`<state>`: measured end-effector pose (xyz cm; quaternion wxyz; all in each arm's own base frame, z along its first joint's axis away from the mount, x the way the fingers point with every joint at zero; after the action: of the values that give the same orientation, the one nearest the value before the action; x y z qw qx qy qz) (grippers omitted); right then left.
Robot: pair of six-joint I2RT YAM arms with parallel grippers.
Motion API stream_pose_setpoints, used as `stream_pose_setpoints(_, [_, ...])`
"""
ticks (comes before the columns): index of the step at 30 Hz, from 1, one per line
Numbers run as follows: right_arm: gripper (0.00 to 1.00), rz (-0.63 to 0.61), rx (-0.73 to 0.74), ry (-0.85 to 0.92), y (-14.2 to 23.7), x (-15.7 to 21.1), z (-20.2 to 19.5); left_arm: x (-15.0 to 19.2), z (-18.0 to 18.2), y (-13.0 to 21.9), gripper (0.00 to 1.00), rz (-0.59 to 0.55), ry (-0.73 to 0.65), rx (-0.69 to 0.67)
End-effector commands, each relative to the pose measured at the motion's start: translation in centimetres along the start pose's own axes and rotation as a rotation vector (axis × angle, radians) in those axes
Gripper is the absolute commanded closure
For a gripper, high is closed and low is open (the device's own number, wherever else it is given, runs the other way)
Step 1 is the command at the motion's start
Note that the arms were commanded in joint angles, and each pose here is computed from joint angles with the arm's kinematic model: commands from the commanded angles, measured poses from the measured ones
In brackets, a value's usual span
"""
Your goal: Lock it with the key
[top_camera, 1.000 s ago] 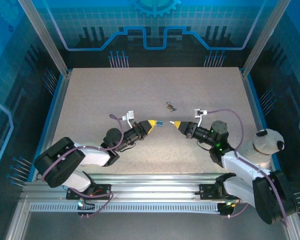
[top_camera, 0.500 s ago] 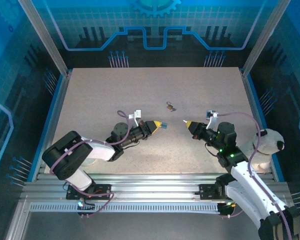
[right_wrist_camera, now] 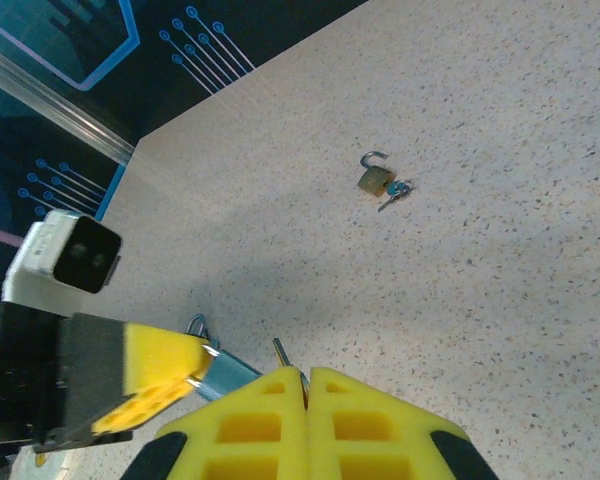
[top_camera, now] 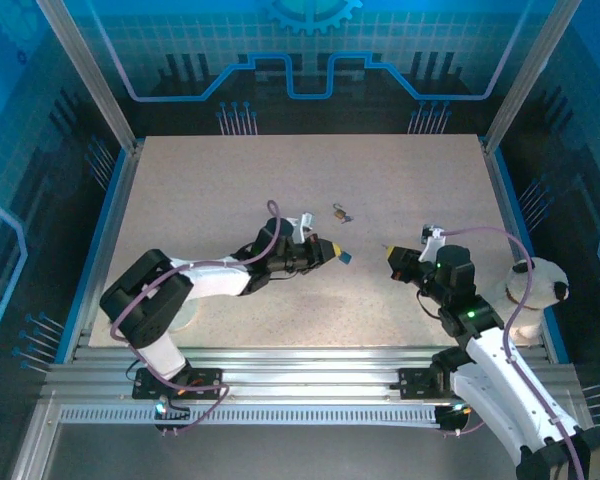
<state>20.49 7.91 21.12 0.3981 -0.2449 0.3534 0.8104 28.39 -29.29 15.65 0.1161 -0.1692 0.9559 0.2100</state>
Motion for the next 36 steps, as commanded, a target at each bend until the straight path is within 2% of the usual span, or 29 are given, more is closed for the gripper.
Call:
stream_pose_setpoints(1, [1.0,-0.021,0.051,0.007,0.2,0.1,-1.0,0.9,0.3,-1.5,1.0,0.129,-0.055,-0.091])
stream_pose_setpoints(15, [1.0,-0.033,0.043,0.0,0.5,0.3,-1.2,1.4,1.3,-6.6,1.0,0.335,-0.121,-0.28])
stream_pose_setpoints(36, [1.0,-0.03,0.029,0.001,0.6,0.5,-1.2,0.6,3.2,-9.4,1.0,0.376,-0.189,-0.406])
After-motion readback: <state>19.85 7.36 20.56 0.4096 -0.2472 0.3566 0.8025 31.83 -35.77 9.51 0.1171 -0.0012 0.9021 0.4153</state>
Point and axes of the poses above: each hand's point on the last joint's axis, 136 mm out from that joint toward the fingers, its own y axis back along the fingers, its own z axis along the line the jaws close on, x = y × z, the point moved 7 cm from there along y, back along the fingers, and after that the axes turned 3 degrees about -y, right-handed, at the moved point
